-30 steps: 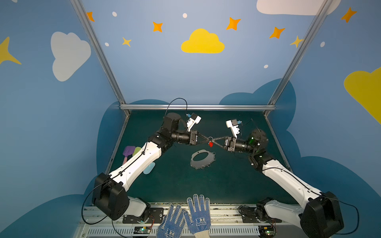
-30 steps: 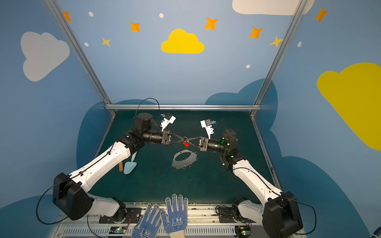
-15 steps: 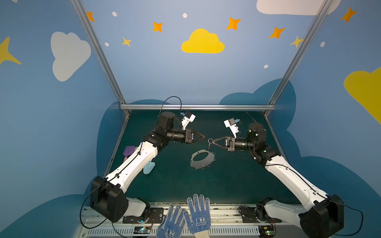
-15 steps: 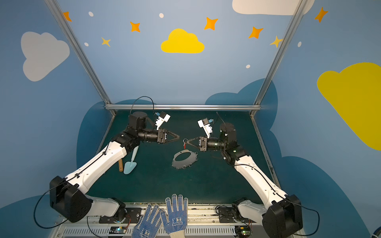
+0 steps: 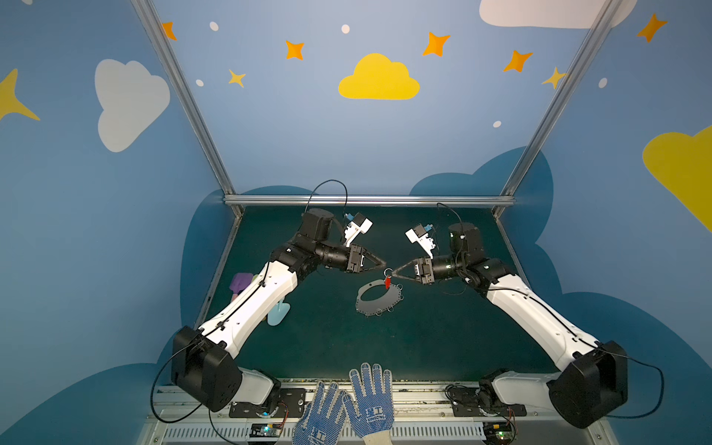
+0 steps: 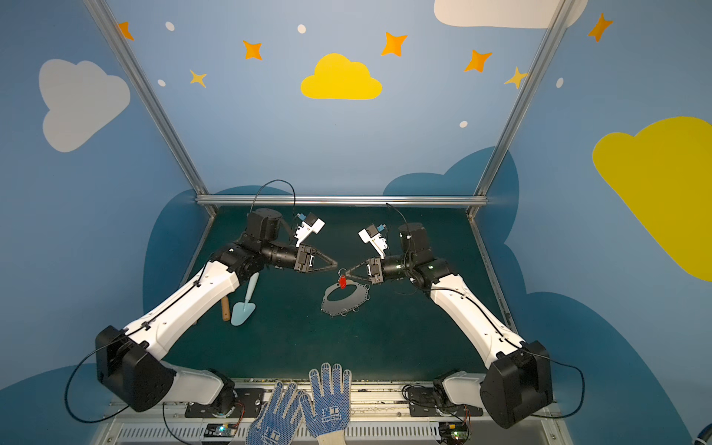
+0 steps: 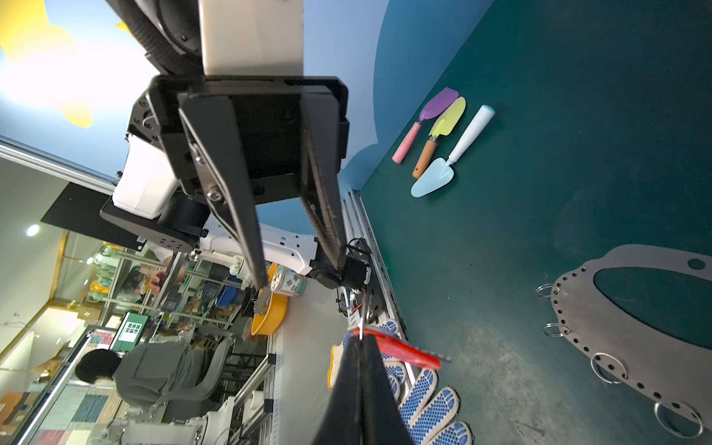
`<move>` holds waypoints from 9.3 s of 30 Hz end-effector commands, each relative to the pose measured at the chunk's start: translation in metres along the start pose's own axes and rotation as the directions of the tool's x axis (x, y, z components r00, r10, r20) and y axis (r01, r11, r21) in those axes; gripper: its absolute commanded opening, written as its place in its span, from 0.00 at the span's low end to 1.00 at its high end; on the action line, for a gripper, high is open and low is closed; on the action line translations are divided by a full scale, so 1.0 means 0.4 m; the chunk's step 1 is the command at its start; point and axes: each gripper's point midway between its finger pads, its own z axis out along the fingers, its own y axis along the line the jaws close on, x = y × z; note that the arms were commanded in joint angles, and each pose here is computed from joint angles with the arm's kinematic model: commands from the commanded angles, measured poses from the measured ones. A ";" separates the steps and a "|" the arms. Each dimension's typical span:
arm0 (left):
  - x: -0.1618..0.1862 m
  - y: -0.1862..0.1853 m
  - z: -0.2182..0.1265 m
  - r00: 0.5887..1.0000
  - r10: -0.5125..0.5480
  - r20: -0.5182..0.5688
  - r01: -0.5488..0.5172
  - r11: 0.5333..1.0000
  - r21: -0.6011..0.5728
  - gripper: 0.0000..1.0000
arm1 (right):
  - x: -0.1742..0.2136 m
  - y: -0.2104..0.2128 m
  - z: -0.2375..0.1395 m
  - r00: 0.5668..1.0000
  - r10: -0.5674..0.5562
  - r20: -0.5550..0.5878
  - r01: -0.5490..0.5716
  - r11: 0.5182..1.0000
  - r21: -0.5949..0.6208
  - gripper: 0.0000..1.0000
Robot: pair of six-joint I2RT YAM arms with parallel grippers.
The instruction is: Put the keys on the keyring
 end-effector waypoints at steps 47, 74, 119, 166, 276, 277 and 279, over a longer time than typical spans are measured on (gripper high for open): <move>-0.003 0.031 0.043 1.000 0.021 -0.004 -0.021 0.998 -0.065 0.04 | -0.028 0.010 -0.006 1.000 -0.029 0.005 0.029 0.999 0.030 0.27; -0.120 -0.020 -0.002 0.934 0.095 0.346 -0.095 0.995 -0.018 0.04 | -0.127 -0.003 -0.059 0.882 -0.009 0.471 -0.001 1.000 0.022 0.26; -0.125 -0.038 -0.026 0.918 0.095 0.384 -0.093 0.995 -0.024 0.17 | -0.129 0.034 -0.021 0.889 0.024 0.457 0.010 0.997 -0.071 0.00; 0.313 0.524 0.099 0.899 -0.431 0.079 0.377 0.668 -0.641 0.49 | 0.119 -0.253 -0.148 0.910 0.043 0.412 -0.217 0.897 0.386 0.00; 0.351 0.691 0.080 0.834 -0.505 0.223 0.474 0.447 -0.759 0.40 | 0.029 -0.110 -0.223 0.613 -0.651 0.448 0.237 0.692 0.682 0.00; 0.346 0.699 0.075 0.837 -0.500 0.222 0.467 0.441 -0.767 0.38 | 0.029 -0.110 -0.221 0.615 -0.649 0.448 0.238 0.695 0.679 0.00; 0.336 0.719 0.058 0.843 -0.485 0.233 0.457 0.416 -0.787 0.37 | 0.030 -0.112 -0.219 0.621 -0.644 0.448 0.236 0.698 0.676 0.00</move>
